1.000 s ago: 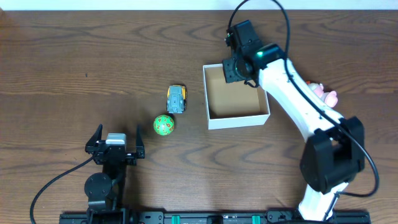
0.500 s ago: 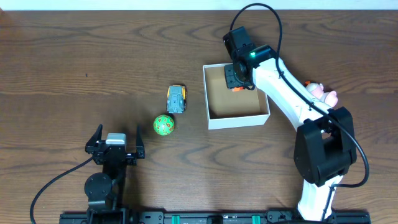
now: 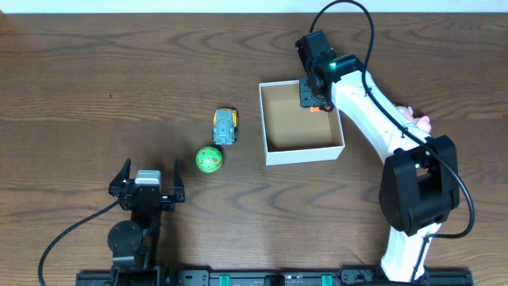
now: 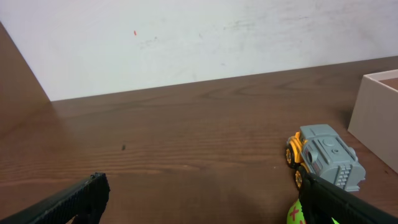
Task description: Pack container
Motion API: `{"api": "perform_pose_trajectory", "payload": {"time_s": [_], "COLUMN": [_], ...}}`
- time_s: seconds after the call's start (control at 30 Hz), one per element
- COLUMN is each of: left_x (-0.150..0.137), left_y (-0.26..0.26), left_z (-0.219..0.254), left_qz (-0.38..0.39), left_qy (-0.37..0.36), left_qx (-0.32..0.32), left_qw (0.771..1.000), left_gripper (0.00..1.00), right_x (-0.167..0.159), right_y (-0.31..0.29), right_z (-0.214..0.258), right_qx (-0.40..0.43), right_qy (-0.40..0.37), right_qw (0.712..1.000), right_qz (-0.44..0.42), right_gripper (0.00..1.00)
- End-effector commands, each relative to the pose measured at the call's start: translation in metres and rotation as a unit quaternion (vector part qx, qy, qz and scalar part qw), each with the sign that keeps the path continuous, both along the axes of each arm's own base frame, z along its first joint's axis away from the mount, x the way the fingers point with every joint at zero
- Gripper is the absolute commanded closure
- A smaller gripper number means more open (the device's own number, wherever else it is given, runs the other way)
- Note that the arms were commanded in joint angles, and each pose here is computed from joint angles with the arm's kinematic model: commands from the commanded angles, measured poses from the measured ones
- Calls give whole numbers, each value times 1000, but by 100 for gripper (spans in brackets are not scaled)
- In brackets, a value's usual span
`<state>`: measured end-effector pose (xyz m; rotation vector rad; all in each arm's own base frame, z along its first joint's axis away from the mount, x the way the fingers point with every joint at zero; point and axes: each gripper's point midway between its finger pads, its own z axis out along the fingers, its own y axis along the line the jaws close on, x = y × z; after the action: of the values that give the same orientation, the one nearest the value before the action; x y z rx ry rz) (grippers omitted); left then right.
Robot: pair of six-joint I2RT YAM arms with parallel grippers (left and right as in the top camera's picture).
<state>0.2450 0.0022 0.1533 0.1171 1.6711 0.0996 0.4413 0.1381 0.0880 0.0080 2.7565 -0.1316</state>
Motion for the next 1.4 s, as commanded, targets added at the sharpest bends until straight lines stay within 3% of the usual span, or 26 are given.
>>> {"api": "perform_pose_trajectory", "payload": {"time_s": [0.0, 0.37, 0.73, 1.13, 1.37], "left_x": [-1, -1, -1, -1, -1], "left_y": [0, 0, 0, 0, 0], "left_z": [-16, -16, -16, -16, -16], "left_qz": [-2, -2, -2, -2, -2], "left_qy": [25, 25, 25, 25, 25], "left_qx": [1, 1, 1, 1, 1], "left_qw": [1000, 1000, 1000, 1000, 1000], "left_gripper": [2, 2, 2, 2, 2], "right_x": [3, 2, 9, 18, -18], "right_y": [-4, -3, 8, 82, 163], "right_z": [2, 2, 10, 70, 82], "right_qx": [2, 5, 14, 67, 164], "right_qy": [-6, -5, -23, -77, -53], "right_qw": [1000, 1000, 1000, 990, 964], "right_qz": [-14, -12, -3, 96, 204], "right_gripper": [52, 27, 23, 14, 1]}}
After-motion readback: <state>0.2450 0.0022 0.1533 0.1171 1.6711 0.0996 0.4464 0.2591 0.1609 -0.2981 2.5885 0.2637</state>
